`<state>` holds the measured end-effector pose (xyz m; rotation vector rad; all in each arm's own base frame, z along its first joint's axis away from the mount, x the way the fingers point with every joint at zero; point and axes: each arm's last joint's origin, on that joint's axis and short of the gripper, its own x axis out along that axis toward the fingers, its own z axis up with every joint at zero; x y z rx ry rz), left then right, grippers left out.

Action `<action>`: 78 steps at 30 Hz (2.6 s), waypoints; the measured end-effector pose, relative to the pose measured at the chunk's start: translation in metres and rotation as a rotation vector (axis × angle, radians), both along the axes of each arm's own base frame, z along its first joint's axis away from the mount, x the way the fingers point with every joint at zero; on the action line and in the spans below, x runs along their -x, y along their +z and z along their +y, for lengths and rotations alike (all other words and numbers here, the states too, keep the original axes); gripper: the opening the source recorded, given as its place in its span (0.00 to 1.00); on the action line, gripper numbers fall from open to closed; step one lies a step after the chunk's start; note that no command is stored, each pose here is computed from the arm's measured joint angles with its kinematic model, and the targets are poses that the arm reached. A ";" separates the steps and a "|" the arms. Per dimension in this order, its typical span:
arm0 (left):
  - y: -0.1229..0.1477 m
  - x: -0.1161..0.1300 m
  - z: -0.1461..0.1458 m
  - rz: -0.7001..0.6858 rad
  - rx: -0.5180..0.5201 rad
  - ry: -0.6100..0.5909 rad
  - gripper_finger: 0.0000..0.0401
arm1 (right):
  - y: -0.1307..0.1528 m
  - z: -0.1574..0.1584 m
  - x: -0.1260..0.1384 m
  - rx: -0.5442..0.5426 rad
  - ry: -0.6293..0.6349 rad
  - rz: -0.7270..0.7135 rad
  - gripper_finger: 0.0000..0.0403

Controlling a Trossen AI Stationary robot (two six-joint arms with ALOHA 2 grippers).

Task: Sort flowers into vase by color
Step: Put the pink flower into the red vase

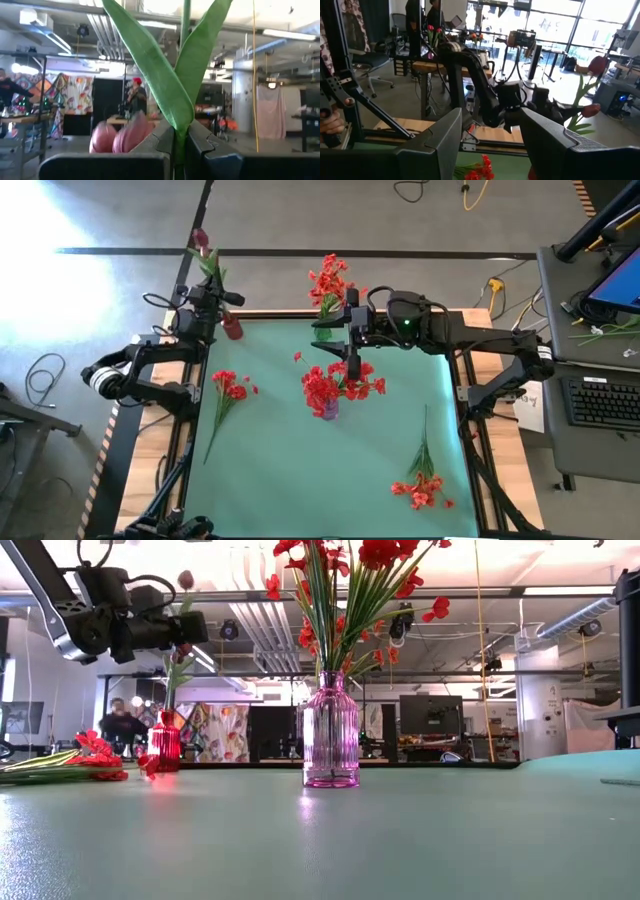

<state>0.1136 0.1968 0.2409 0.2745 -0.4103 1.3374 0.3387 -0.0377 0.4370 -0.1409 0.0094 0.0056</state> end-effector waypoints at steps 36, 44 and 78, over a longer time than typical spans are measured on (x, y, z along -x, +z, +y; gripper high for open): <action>0.014 0.001 0.005 -0.014 -0.007 0.066 0.00 | -0.002 -0.003 -0.002 0.016 -0.078 0.008 0.48; 0.012 0.001 0.006 0.023 0.024 0.076 0.00 | -0.002 -0.003 -0.002 0.017 -0.079 0.007 0.48; -0.011 0.000 0.006 -0.007 0.219 0.046 0.28 | -0.002 -0.003 -0.002 0.008 -0.077 0.006 0.48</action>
